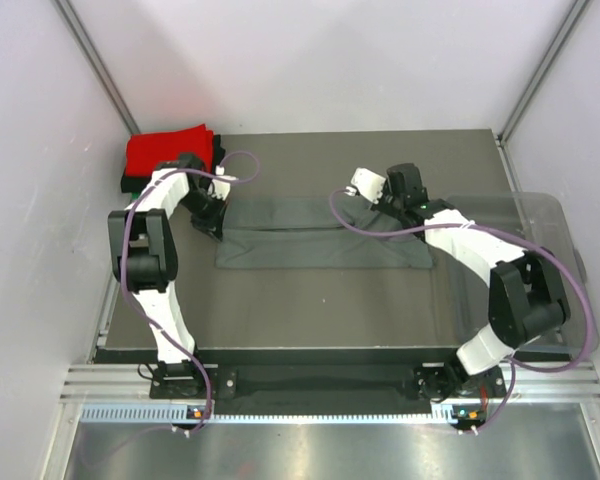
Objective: Fold and stack the t-shirts
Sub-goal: Fold the tshirt
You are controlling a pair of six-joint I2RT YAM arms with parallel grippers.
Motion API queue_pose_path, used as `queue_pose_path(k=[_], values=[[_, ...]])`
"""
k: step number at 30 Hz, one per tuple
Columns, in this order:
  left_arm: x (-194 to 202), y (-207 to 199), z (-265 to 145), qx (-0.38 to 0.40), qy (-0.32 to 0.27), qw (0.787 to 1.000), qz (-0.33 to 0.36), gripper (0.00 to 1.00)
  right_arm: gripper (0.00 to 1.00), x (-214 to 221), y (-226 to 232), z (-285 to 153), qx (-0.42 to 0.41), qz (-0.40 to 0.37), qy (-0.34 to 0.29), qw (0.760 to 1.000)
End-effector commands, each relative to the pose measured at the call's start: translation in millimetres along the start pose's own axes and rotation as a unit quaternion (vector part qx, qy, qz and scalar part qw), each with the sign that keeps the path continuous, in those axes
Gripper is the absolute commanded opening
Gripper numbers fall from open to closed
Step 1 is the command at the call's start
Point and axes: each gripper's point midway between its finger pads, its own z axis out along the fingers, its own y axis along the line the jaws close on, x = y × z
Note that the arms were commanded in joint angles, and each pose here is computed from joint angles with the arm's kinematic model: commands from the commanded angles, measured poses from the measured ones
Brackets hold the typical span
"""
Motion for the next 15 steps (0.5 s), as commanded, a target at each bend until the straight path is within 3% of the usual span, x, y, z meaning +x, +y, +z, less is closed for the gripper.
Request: queue_pose_path(k=[1,8,9,10,11,13,14,15], values=[[-18.7,6.0,-4.9,-0.012,-0.023,1.0,0.004,0.0,0.0,-20.5,-30.2,5.1,0.039,0.024,-0.032,0.998],[-30.7,11.2,-4.5,-0.022,-0.041,0.999,-0.011,0.02,0.01,-14.4,-39.7,23.2,0.064,0.053,-0.016,0.996],[-31.9,10.3,-5.9,-0.023,-0.043,0.999,-0.011,0.04,0.05,-14.8,-44.6,22.1,0.075,0.061,-0.017,0.995],[-32.1,11.7,-7.6,-0.029,-0.043,0.999,-0.012,0.07,0.19,-18.0,-51.6,19.8,0.091,0.07,-0.024,0.993],[-34.9,12.6,-12.8,-0.038,-0.051,0.998,-0.014,0.15,0.26,-17.4,-55.4,16.8,0.103,0.083,-0.022,0.991],[-39.6,18.8,-19.3,-0.062,-0.064,0.996,-0.012,0.23,0.3,-21.6,-67.4,4.6,0.128,0.101,-0.037,0.986],[-41.8,18.3,-27.0,-0.073,-0.075,0.994,-0.012,0.39,0.3,-23.5,-71.9,-3.6,0.136,0.109,-0.043,0.984],[-43.5,20.6,-31.1,-0.084,-0.083,0.993,-0.011,0.43,0.31,-23.0,-72.5,-7.8,0.136,0.112,-0.043,0.983]])
